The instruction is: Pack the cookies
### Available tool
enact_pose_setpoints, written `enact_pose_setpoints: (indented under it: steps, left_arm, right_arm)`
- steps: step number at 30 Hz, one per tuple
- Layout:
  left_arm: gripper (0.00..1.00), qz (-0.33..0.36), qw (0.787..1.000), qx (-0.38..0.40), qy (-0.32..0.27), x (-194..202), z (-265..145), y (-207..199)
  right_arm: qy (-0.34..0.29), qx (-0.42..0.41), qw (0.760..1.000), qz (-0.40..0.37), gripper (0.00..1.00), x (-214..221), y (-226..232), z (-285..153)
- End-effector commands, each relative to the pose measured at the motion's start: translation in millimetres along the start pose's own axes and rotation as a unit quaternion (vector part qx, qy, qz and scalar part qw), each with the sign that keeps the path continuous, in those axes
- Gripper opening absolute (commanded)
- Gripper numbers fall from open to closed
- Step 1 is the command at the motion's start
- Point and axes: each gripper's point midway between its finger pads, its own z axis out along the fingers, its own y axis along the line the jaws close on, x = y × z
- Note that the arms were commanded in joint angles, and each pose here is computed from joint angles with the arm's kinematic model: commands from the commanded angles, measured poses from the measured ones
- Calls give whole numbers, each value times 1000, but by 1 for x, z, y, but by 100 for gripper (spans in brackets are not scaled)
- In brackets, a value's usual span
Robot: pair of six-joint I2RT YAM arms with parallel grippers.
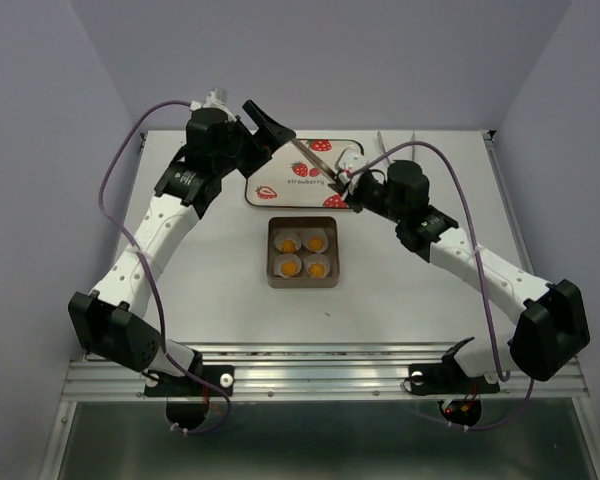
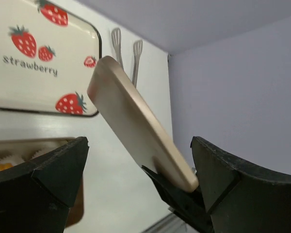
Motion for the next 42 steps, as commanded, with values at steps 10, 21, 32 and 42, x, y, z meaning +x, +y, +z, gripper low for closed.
enact_pose_setpoints:
  steps: [10, 21, 32, 42]
  left_arm:
    - [99, 157, 979, -22, -128, -41, -38, 37]
    - [99, 184, 979, 9, -89, -13, -31, 67]
    - [99, 174, 984, 16, -40, 16, -14, 92]
    - [99, 161, 987, 10, -8, 33, 0, 111]
  right_arm:
    - [-25, -88, 843, 530, 1, -28, -51, -48]
    - [17, -159, 763, 627, 1, -10, -10, -68]
    - [43, -165, 715, 678, 2, 31, 18, -81]
    - [48, -146, 700, 698, 2, 73, 37, -101]
